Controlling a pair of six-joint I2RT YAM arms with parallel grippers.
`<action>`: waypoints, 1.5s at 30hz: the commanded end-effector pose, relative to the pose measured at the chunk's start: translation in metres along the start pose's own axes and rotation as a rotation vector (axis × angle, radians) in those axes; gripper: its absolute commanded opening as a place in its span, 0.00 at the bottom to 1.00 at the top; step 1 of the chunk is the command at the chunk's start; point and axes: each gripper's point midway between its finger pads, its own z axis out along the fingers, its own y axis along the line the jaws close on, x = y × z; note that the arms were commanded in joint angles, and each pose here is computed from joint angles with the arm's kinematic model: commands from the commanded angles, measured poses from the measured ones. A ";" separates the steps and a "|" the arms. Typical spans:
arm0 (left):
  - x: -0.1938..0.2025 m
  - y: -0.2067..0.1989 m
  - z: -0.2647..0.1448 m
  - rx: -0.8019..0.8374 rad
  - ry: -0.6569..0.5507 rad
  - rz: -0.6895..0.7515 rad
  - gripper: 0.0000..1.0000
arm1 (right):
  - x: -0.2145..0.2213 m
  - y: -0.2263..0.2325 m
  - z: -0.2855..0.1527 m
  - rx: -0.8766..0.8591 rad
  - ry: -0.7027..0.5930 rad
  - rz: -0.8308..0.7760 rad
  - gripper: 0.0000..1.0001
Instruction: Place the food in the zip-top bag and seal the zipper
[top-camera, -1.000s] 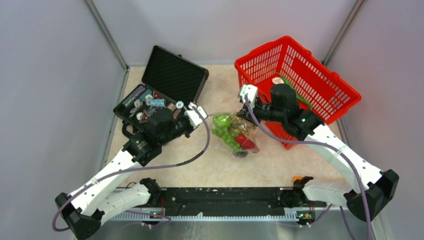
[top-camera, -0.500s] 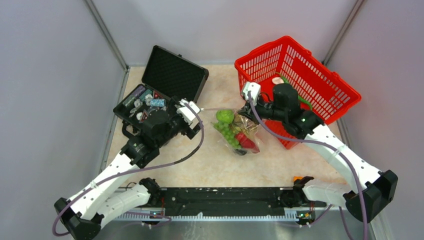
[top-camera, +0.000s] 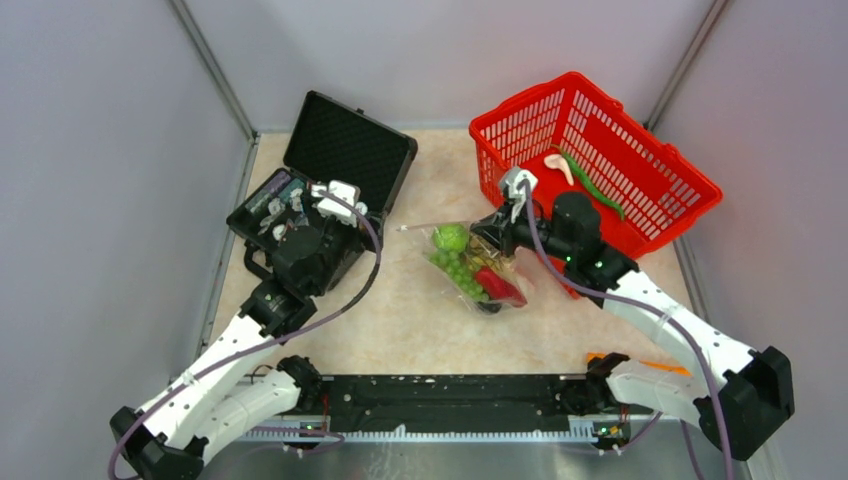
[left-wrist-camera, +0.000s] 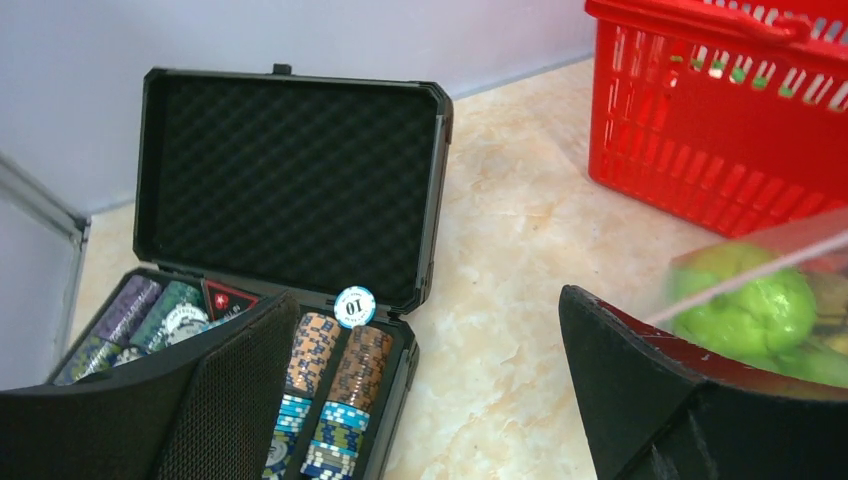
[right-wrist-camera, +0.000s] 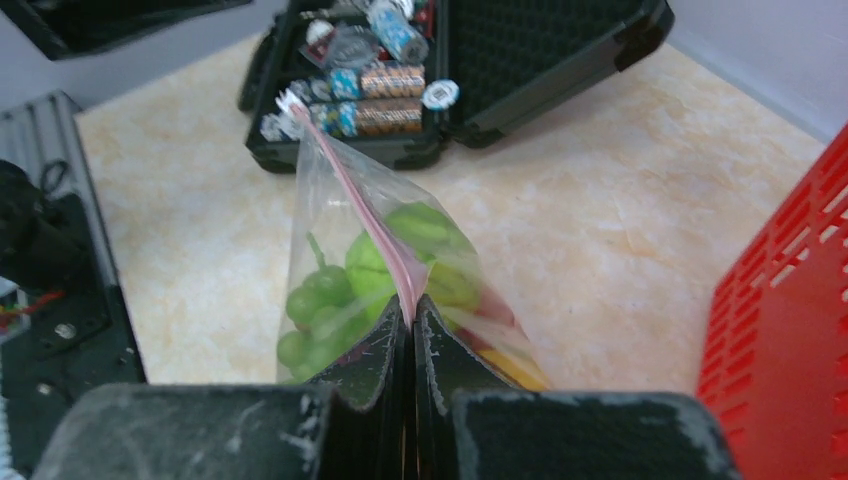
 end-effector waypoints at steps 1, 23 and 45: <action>-0.022 0.016 -0.002 -0.084 -0.082 -0.187 0.99 | -0.081 0.024 -0.018 -0.093 -0.284 0.052 0.00; -0.026 0.066 -0.028 -0.283 -0.109 -0.351 0.99 | -0.119 -0.003 0.032 -0.086 -0.180 -0.018 0.00; -0.021 0.050 -0.011 -0.203 -0.061 -0.337 0.99 | -0.013 0.104 -0.034 -0.310 -0.051 -0.068 0.47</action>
